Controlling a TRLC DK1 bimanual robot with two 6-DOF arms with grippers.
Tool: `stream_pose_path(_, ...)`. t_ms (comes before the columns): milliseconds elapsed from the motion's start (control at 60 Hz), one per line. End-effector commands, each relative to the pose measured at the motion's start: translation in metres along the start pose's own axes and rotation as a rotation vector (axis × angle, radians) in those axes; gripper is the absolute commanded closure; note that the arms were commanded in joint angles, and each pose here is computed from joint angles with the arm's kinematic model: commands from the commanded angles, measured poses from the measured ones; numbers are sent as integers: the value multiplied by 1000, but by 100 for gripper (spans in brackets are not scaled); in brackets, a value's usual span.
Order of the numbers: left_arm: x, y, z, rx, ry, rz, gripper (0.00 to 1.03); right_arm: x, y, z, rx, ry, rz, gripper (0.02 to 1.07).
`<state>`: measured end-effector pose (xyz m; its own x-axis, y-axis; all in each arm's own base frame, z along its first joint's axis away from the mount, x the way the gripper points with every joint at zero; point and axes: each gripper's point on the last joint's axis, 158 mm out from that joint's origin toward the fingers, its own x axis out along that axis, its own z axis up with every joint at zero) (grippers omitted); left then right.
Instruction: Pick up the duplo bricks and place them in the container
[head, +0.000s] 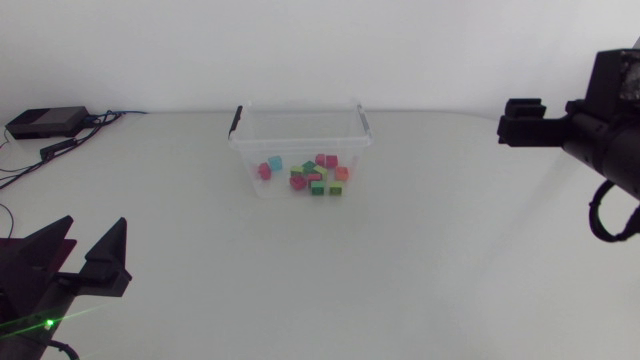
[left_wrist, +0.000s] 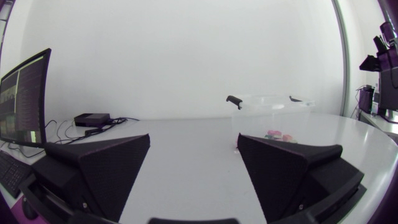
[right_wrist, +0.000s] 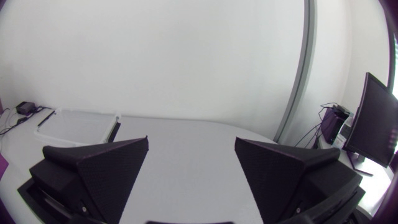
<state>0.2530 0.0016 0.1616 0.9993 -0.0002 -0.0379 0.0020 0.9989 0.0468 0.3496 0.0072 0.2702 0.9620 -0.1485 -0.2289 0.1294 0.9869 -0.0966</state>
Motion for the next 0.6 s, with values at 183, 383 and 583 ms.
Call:
stream_pose_path(183, 1, 3, -9, -22, 14, 13, 5, -25, -28, -26, -42, -51, -66, 7)
stream_pose_path(383, 1, 3, -9, -22, 14, 13, 5, -45, -40, -35, -72, -113, -99, 7)
stream_pose_path(583, 1, 1, -9, -26, 16, 8, 5, -54, -38, -52, -53, -137, -65, 7)
